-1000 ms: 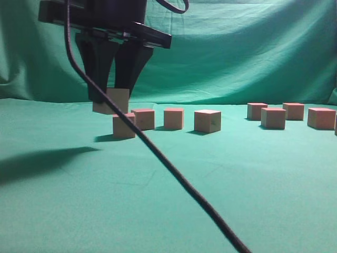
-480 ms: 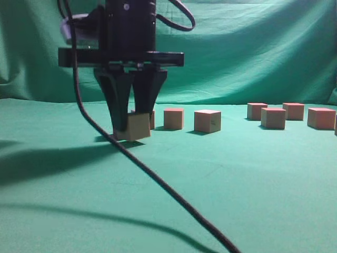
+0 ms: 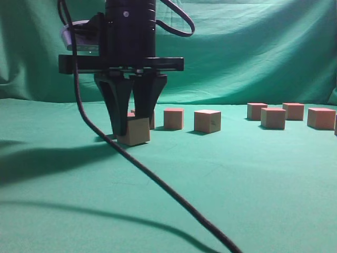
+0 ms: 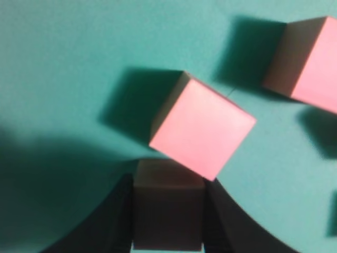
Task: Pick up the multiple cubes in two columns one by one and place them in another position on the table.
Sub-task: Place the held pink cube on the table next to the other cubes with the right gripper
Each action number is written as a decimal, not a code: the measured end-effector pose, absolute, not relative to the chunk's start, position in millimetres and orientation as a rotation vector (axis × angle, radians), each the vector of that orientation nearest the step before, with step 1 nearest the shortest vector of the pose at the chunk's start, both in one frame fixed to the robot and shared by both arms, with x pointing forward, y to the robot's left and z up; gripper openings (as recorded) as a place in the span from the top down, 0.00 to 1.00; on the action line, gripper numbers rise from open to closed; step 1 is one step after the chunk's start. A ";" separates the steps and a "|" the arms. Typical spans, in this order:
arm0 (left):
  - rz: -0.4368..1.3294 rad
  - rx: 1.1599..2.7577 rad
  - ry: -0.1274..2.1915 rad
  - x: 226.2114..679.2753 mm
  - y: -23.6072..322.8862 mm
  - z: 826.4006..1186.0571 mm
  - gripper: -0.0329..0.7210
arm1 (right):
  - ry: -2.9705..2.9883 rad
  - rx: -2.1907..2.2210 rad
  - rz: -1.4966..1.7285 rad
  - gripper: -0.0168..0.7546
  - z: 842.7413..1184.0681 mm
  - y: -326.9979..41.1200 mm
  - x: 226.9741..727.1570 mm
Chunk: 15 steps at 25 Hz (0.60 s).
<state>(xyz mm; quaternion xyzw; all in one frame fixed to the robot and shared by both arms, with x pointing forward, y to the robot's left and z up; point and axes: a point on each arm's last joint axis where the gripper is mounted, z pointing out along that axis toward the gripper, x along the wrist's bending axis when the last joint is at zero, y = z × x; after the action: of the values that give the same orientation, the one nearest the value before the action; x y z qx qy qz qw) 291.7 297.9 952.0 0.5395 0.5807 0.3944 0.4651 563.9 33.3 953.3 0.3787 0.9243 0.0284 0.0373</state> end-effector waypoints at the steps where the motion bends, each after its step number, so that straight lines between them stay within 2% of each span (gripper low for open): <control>1: 0.968 1.325 1.426 291.7 297.9 952.0 0.96 | 2.835 1.161 0.097 0.64 953.3 33.8 564.3; 15: 0.968 1.325 1.426 291.7 297.9 952.0 0.96 | 2.820 1.157 0.148 0.64 953.3 36.2 566.6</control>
<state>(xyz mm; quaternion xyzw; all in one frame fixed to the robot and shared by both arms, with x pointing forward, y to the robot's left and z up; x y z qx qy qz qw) 291.7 297.9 952.0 0.5395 0.5807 0.3944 0.4651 566.6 36.2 953.3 0.3787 0.9232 0.0483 0.0447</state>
